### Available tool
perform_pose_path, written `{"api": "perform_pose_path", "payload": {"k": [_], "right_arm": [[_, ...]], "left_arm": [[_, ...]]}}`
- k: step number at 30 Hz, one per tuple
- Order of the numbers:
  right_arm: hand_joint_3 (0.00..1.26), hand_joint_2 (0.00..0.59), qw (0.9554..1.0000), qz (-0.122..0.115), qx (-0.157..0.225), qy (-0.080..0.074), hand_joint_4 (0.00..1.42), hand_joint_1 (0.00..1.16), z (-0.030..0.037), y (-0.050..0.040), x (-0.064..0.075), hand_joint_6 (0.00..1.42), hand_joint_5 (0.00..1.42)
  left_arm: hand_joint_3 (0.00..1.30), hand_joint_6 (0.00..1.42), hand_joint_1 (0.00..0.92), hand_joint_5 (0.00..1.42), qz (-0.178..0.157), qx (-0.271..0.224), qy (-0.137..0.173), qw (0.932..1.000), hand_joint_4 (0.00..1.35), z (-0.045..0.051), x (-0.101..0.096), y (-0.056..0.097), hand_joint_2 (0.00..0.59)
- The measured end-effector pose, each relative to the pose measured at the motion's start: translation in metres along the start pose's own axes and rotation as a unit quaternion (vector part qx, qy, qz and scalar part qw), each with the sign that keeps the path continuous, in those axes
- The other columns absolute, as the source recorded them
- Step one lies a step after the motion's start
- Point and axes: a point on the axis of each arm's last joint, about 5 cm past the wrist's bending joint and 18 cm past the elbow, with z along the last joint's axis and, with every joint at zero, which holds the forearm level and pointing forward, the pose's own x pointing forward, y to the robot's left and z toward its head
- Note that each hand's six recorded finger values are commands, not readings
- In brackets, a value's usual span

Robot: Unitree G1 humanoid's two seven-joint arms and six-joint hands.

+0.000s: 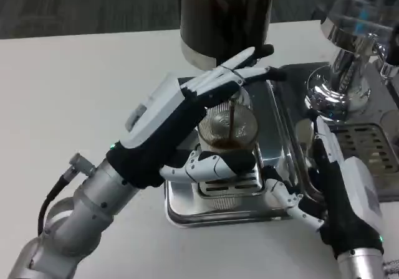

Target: Grasp the cup under the faucet to collect the drink, then remove the cup.

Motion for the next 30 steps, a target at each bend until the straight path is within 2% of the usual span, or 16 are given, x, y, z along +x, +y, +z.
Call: {"api": "perform_pose_path", "payload": {"k": [8, 14, 22, 30], "right_arm": [[0.00, 0.209, 0.9976, 0.038, 0.058, -0.011, 0.00, 0.67, -0.0060, -0.0027, 0.014, 0.14, 0.00], [0.00, 0.183, 0.9949, 0.070, 0.071, -0.016, 0.00, 0.69, -0.0066, -0.0019, 0.023, 0.10, 0.00], [0.00, 0.179, 0.9932, 0.086, 0.076, -0.018, 0.00, 0.70, -0.0069, 0.0005, 0.035, 0.10, 0.00], [0.00, 0.180, 0.9911, 0.098, 0.086, -0.028, 0.00, 0.70, -0.0035, 0.0055, 0.044, 0.10, 0.00]], "left_arm": [[0.28, 0.23, 0.000, 0.25, -0.004, 0.000, -0.002, 1.0000, 0.08, 0.0011, 0.000, 0.000, 0.150], [0.29, 0.23, 0.000, 0.26, 0.001, -0.003, -0.001, 1.0000, 0.08, 0.0011, -0.001, 0.001, 0.151], [0.30, 0.23, 0.000, 0.27, 0.007, -0.006, 0.000, 1.0000, 0.09, 0.0009, -0.001, 0.002, 0.161], [0.30, 0.23, 0.000, 0.27, 0.007, -0.006, 0.000, 1.0000, 0.09, 0.0009, -0.001, 0.002, 0.161]]}}
